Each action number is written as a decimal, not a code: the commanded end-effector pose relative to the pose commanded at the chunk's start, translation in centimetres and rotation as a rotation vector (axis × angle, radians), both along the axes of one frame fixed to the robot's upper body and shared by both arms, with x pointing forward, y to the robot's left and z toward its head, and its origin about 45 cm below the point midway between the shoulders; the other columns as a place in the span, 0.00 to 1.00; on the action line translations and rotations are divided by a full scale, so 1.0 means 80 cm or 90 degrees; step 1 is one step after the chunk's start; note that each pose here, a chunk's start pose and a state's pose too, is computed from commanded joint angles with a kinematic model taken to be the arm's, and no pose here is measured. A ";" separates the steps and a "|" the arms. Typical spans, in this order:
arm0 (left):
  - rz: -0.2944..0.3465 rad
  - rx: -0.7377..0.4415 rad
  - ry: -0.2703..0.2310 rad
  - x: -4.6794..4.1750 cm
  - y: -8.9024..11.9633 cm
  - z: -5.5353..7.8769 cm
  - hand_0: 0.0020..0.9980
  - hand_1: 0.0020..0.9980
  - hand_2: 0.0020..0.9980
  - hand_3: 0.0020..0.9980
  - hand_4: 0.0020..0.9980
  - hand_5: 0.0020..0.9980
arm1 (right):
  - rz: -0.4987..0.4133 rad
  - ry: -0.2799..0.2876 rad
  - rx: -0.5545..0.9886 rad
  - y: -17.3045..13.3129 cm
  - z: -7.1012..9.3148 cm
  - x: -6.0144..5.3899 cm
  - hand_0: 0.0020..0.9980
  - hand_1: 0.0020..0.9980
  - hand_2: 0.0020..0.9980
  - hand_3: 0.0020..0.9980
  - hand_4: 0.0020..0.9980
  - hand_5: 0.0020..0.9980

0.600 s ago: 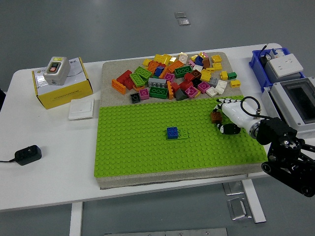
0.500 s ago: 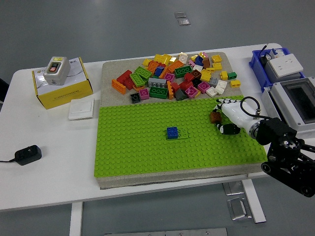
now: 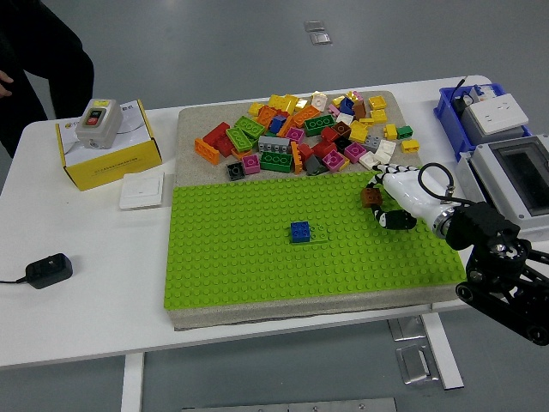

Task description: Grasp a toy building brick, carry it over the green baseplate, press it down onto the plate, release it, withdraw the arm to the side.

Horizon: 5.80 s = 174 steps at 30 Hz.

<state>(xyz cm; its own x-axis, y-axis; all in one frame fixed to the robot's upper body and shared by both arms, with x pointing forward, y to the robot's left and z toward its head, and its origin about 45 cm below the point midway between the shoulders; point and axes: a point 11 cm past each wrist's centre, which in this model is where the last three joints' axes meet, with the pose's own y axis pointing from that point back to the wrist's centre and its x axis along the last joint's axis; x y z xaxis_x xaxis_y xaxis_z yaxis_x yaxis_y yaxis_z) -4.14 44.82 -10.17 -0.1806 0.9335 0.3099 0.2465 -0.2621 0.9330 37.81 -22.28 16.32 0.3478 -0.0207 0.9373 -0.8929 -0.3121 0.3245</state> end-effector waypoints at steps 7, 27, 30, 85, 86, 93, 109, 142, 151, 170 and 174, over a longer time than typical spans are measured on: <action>-0.001 -0.001 0.002 -0.002 -0.001 0.000 0.70 0.72 0.73 0.77 0.44 0.53 | 0.055 0.022 0.022 0.040 -0.009 -0.027 0.90 0.98 0.96 0.49 0.44 0.26; -0.002 0.000 0.003 -0.004 -0.001 0.000 0.70 0.72 0.73 0.77 0.44 0.53 | 0.079 0.041 0.047 0.070 -0.023 -0.039 0.90 0.98 0.96 0.50 0.43 0.27; -0.001 0.000 0.003 -0.004 -0.001 0.000 0.70 0.72 0.73 0.77 0.44 0.53 | 0.078 0.043 0.049 0.072 -0.025 -0.038 0.90 0.98 0.96 0.50 0.43 0.27; -0.006 0.003 -0.003 -0.002 -0.002 -0.001 0.70 0.72 0.72 0.75 0.43 0.52 | 0.062 0.048 0.085 0.091 -0.033 -0.034 0.89 0.97 0.96 0.50 0.43 0.30; -0.006 0.003 -0.003 -0.002 -0.002 -0.001 0.70 0.72 0.72 0.75 0.43 0.52 | 0.061 0.048 0.085 0.091 -0.033 -0.034 0.89 0.97 0.96 0.50 0.43 0.30; -0.007 0.003 -0.002 -0.003 -0.002 -0.001 0.70 0.72 0.72 0.75 0.42 0.52 | 0.059 0.047 0.081 0.089 -0.033 -0.033 0.89 0.97 0.96 0.50 0.43 0.31; -0.009 0.007 -0.006 -0.002 -0.001 -0.001 0.70 0.72 0.72 0.74 0.42 0.52 | 0.061 0.047 0.084 0.091 -0.033 -0.034 0.89 0.97 0.98 0.69 0.44 0.31; -0.015 0.026 -0.023 0.004 0.003 -0.001 0.69 0.71 0.70 0.72 0.41 0.52 | 0.062 0.052 0.085 0.092 -0.036 -0.035 0.90 0.98 1.00 0.85 0.46 0.32; -0.018 0.037 -0.033 0.007 0.006 0.000 0.69 0.71 0.69 0.71 0.40 0.51 | 0.063 0.054 0.085 0.092 -0.037 -0.035 0.90 0.98 1.00 0.85 0.47 0.32; -0.019 0.043 -0.037 0.008 0.007 0.000 0.68 0.70 0.66 0.69 0.39 0.50 | 0.065 0.056 0.084 0.093 -0.038 -0.037 0.90 0.98 1.00 0.87 0.48 0.33; -0.020 0.043 -0.037 0.007 0.007 0.000 0.68 0.70 0.66 0.69 0.38 0.49 | 0.065 0.058 0.088 0.093 -0.037 -0.037 0.90 0.98 1.00 0.87 0.48 0.33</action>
<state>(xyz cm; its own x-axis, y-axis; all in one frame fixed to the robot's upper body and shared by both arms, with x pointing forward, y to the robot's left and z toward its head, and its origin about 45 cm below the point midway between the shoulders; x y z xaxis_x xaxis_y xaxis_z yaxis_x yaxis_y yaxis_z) -3.55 45.37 -10.17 -0.1716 0.9164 0.3615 0.1831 -0.3309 0.9257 34.85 -14.87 13.39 0.4386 -0.1072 0.8923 -0.8227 -0.4475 0.3507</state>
